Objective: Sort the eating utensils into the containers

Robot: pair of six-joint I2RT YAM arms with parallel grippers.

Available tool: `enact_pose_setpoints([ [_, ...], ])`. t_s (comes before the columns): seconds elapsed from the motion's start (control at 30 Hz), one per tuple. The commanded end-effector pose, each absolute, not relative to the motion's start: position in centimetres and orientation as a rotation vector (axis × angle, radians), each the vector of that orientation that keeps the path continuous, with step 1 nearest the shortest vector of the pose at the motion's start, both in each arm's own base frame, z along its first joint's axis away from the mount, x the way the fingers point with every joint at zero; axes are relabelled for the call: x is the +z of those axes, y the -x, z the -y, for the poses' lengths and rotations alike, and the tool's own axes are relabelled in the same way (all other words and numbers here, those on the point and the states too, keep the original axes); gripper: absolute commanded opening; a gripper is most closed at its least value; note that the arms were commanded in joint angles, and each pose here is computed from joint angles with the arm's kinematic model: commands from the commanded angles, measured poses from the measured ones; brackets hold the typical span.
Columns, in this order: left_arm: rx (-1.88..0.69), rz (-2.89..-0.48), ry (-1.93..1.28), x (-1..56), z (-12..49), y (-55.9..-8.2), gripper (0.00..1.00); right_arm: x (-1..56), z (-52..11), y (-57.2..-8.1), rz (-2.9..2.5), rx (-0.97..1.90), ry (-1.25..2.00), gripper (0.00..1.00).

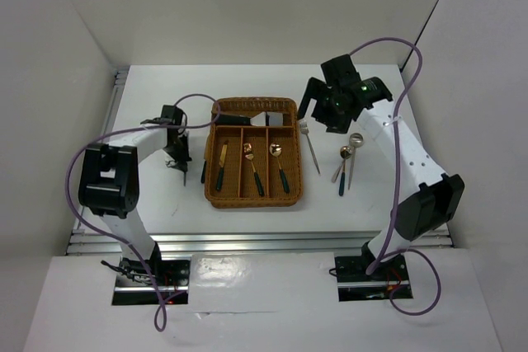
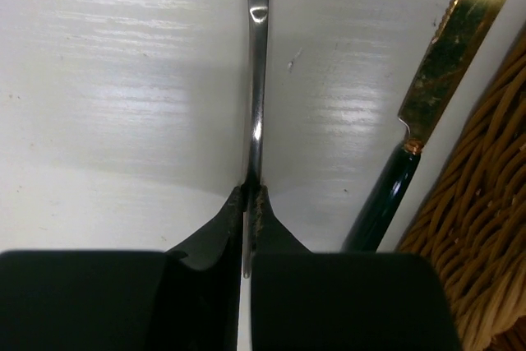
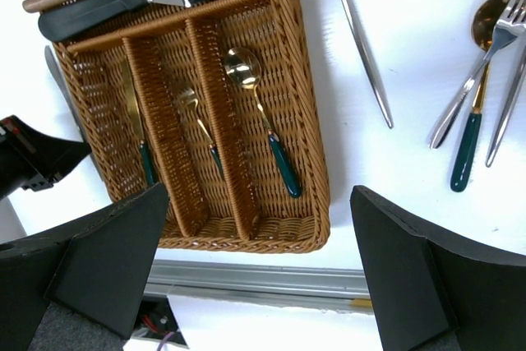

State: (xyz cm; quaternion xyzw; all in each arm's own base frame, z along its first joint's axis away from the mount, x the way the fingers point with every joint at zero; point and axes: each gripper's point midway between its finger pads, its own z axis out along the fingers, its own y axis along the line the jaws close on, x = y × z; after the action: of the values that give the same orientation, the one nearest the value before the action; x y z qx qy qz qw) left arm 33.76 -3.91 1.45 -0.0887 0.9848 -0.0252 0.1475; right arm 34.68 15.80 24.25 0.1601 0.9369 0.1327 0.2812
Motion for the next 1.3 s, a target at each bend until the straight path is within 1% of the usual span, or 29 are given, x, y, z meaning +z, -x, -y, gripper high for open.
enact_pose_setpoints([
  [0.0, -0.122, -2.816, 0.209, 3.7, 4.7, -34.4, 0.0, 25.0, -14.3, -34.3, -2.481, 0.332, -0.461, 1.0],
  [0.07, -0.144, -2.781, 0.19, 5.7, 5.0, -35.1, 0.0, 24.4, -13.3, -34.4, -2.488, 0.302, -0.493, 1.0],
  [0.13, -0.171, -2.721, 0.18, 8.8, 5.3, -36.1, 0.0, 22.3, -12.2, -34.3, -2.519, 0.253, -0.516, 1.0],
  [0.23, -0.205, -2.692, 0.157, 11.4, 5.7, -36.6, 0.0, 18.7, -9.5, -33.9, -2.576, 0.186, -0.58, 1.0],
  [0.33, -0.255, -2.665, 0.131, 13.7, 6.6, -36.2, 0.0, 17.0, -7.1, -33.7, -2.589, 0.165, -0.663, 1.0],
  [0.43, -0.357, -2.626, 0.045, 16.1, 9.5, -35.4, 0.0, 15.4, -4.6, -33.1, -2.567, 0.201, -0.725, 1.0],
  [0.6, -0.496, -2.609, -0.055, 17.8, 14.9, -34.1, 0.0, 12.5, -0.4, -32.1, -2.579, 0.212, -0.872, 1.0],
  [0.8, -0.565, -2.667, -0.023, 15.4, 18.0, -32.1, 0.0, 11.3, -0.4, -31.2, -2.602, 0.229, -0.879, 1.0],
  [0.87, -0.558, -2.656, 0.006, 14.9, 17.9, -32.1, 0.0, 10.9, -0.4, -31.0, -2.611, 0.226, -0.883, 1.0],
  [1.03, -0.549, -2.701, 0.081, 12.0, 17.6, -30.5, 0.0, 10.7, -0.6, -30.7, -2.605, 0.241, -0.877, 1.0],
  [1.23, -0.536, -2.769, 0.063, 9.2, 18.6, -30.0, 0.0, 10.2, -0.8, -30.6, -2.622, 0.248, -0.854, 1.0],
  [1.27, -0.531, -2.781, 0.065, 8.8, 18.6, -29.9, 0.02, 10.2, -0.8, -30.6, -2.623, 0.248, -0.854, 1.0],
])
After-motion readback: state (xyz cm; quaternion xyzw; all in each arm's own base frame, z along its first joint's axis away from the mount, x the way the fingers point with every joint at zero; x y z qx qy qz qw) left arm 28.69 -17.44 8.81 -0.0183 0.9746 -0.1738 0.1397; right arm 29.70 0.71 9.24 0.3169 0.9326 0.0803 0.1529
